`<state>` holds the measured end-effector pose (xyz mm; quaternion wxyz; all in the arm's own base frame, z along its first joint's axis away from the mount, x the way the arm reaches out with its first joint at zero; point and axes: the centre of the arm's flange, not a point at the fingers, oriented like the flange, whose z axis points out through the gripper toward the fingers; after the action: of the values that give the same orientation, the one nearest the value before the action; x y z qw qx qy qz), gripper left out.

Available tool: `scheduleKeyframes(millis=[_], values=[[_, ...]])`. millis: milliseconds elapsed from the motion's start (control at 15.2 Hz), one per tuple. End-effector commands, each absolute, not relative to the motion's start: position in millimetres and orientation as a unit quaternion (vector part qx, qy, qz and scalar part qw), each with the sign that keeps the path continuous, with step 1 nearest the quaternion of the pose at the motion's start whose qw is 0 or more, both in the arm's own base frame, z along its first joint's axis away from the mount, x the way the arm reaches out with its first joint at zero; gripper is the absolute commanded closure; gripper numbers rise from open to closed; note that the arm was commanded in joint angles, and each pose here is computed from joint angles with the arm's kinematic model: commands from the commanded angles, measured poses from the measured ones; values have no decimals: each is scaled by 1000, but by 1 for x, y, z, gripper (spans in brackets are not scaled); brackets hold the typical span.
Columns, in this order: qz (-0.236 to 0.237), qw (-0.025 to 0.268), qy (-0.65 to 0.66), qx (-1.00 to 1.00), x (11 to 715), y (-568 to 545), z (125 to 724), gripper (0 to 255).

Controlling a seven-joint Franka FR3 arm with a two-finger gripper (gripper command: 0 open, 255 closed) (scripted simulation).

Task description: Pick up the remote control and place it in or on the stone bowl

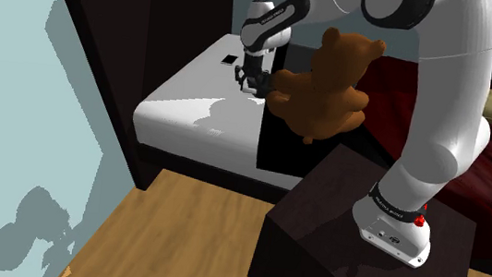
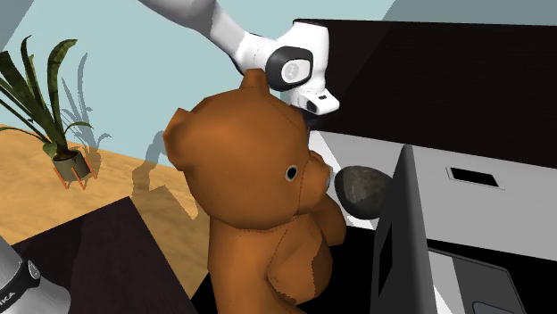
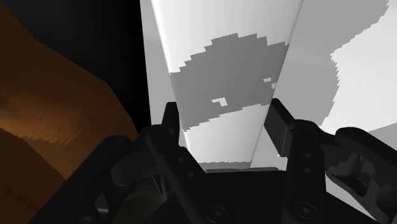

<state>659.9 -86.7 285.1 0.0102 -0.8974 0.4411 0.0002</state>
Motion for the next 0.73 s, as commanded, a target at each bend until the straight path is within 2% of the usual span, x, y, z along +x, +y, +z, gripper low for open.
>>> scheduleKeyframes(millis=[0,462,660], values=[[0,10,441,-897,660,-86,297,255],[0,10,441,-897,660,-86,331,255],[0,10,441,-897,673,-124,332,255]])
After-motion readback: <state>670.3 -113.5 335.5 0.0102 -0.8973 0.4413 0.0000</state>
